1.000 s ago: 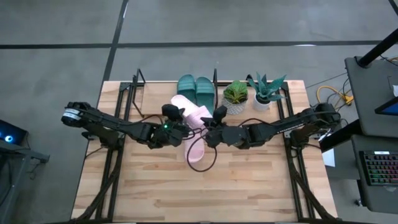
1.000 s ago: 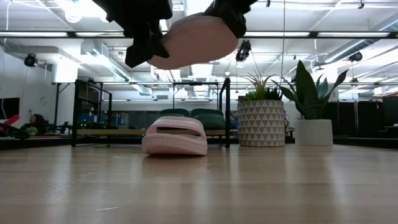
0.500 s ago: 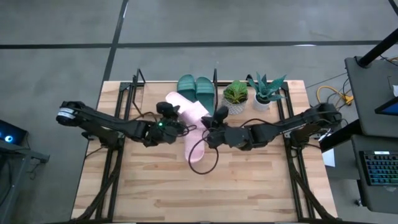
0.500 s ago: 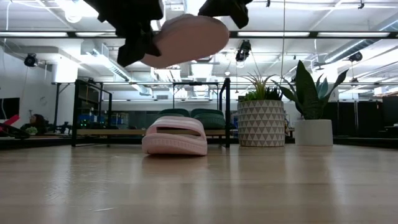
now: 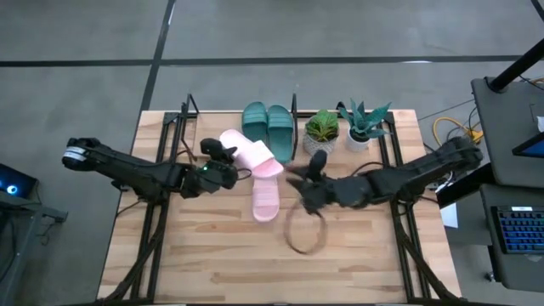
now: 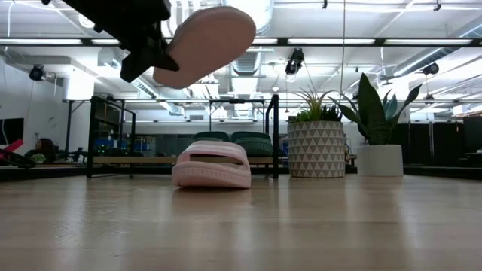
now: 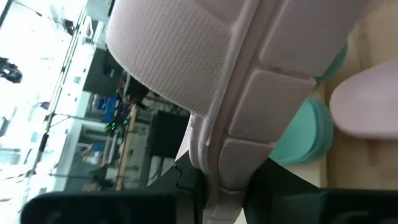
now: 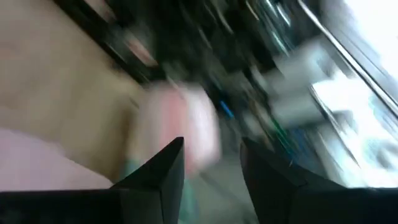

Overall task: Pick and place slides into the shelf
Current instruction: Put the left pink slide into the shelf

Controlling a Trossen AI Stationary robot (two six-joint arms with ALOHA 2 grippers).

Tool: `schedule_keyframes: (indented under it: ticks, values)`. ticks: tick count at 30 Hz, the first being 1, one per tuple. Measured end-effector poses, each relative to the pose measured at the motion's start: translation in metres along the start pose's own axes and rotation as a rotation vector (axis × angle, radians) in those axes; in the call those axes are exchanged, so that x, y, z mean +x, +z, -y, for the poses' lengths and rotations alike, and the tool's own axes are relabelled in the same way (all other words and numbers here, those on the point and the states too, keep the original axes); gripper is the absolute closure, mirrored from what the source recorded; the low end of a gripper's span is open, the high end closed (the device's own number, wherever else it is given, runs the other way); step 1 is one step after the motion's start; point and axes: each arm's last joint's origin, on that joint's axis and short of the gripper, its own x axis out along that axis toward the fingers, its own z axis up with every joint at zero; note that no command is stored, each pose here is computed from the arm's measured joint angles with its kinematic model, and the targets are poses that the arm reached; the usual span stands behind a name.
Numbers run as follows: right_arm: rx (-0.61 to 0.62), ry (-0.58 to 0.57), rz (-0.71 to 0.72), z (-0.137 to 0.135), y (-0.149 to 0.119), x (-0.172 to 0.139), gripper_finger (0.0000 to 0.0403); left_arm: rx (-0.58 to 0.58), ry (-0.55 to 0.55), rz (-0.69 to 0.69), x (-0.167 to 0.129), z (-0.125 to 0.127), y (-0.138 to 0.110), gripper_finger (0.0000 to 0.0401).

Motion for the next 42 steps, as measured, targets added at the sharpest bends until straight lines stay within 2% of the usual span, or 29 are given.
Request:
schedule_keyframes:
  ticks: [3, 5, 7, 10, 15, 19, 24, 32, 42]
  values:
    - [0.006, 0.197, 0.223, 0.008, 0.000, -0.023, 0.0263, -0.021, -0.015, 0.052, -0.002, 0.001, -0.004, 0.0353]
    - [0.036, 0.274, 0.324, 0.012, -0.005, -0.034, 0.0267, -0.031, -0.036, 0.104, -0.004, 0.002, -0.004, 0.0353]
    - [0.039, 0.288, 0.375, 0.017, -0.012, -0.044, 0.0271, -0.037, -0.050, 0.175, -0.006, 0.002, -0.002, 0.0353]
    - [0.016, 0.248, 0.417, 0.018, -0.023, -0.054, 0.0277, -0.017, -0.042, 0.285, -0.008, 0.003, 0.001, 0.0353]
    - [-0.041, 0.237, 0.558, 0.005, -0.036, -0.060, 0.0282, -0.033, -0.026, 0.437, -0.012, -0.005, 0.010, 0.0353]
    - [-0.117, 0.194, 0.579, -0.011, -0.040, -0.053, 0.0276, -0.032, 0.012, 0.477, -0.011, -0.006, 0.016, 0.0354]
    - [-0.168, 0.141, 0.580, -0.021, -0.040, -0.040, 0.0249, 0.011, -0.002, 0.468, -0.005, 0.003, 0.022, 0.0354]
    - [-0.128, 0.149, 0.531, -0.020, -0.039, -0.023, 0.0191, 0.020, 0.008, 0.471, 0.000, 0.006, 0.032, 0.0354]
    - [-0.132, 0.166, 0.528, -0.022, -0.034, -0.017, 0.0192, 0.011, 0.049, 0.497, 0.002, 0.007, 0.038, 0.0354]
